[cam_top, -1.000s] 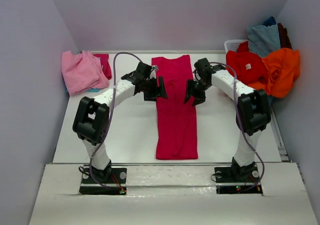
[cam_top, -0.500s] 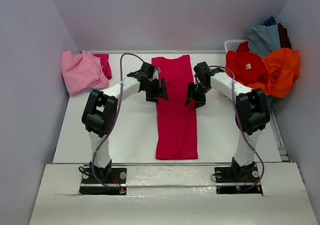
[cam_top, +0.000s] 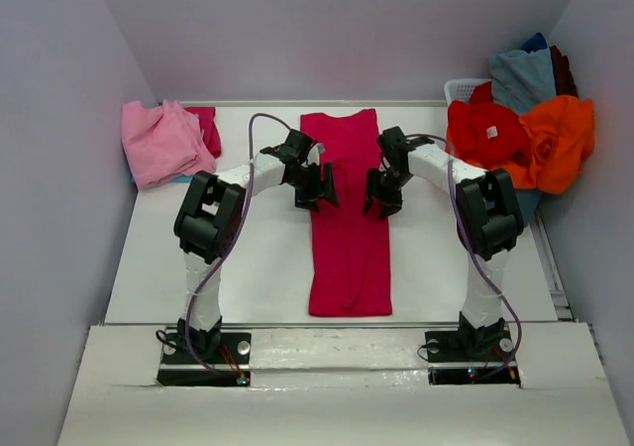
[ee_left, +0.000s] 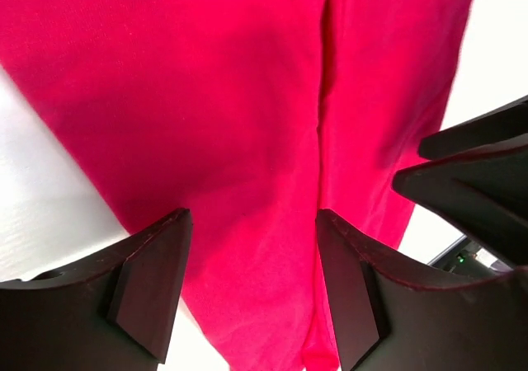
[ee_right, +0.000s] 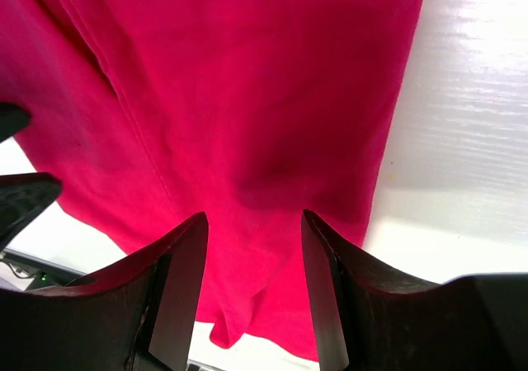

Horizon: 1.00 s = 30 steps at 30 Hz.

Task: Fold and stack the t-shirts
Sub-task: Fold the tshirt

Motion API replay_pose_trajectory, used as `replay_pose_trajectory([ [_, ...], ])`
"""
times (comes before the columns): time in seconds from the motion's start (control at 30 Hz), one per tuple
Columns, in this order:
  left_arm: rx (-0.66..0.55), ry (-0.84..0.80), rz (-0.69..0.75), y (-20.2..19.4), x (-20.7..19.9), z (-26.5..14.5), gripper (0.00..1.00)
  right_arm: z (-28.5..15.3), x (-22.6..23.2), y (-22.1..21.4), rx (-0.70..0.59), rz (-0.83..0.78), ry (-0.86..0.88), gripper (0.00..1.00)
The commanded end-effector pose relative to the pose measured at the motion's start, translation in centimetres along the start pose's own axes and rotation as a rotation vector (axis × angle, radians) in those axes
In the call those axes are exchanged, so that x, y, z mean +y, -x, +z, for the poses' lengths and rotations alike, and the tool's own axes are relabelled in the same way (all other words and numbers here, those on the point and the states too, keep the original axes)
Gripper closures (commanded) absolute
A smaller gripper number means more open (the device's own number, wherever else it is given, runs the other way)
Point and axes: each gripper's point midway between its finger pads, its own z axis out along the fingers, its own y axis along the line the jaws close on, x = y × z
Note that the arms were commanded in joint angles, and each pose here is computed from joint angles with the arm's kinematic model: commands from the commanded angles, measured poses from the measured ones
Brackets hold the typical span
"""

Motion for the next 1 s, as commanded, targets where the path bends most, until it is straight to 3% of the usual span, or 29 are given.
replay_pose_trajectory([
  [0.0,0.018,-0.033,0.027,0.2,-0.8,0.3,0.28,0.4,0.9,1.3,-0.03,-0.026,0.008,0.45],
  [0.37,0.039,0.09,0.002,-0.1,1.7,1.0,0.29,2.2,0.5,1.5,0.001,-0.036,-0.004,0.45],
  [0.97,-0.017,0.163,-0.118,4.9,7.0,0.2,0.29,3.8,1.8,5.3,0.006,-0.105,-0.013,0.45],
])
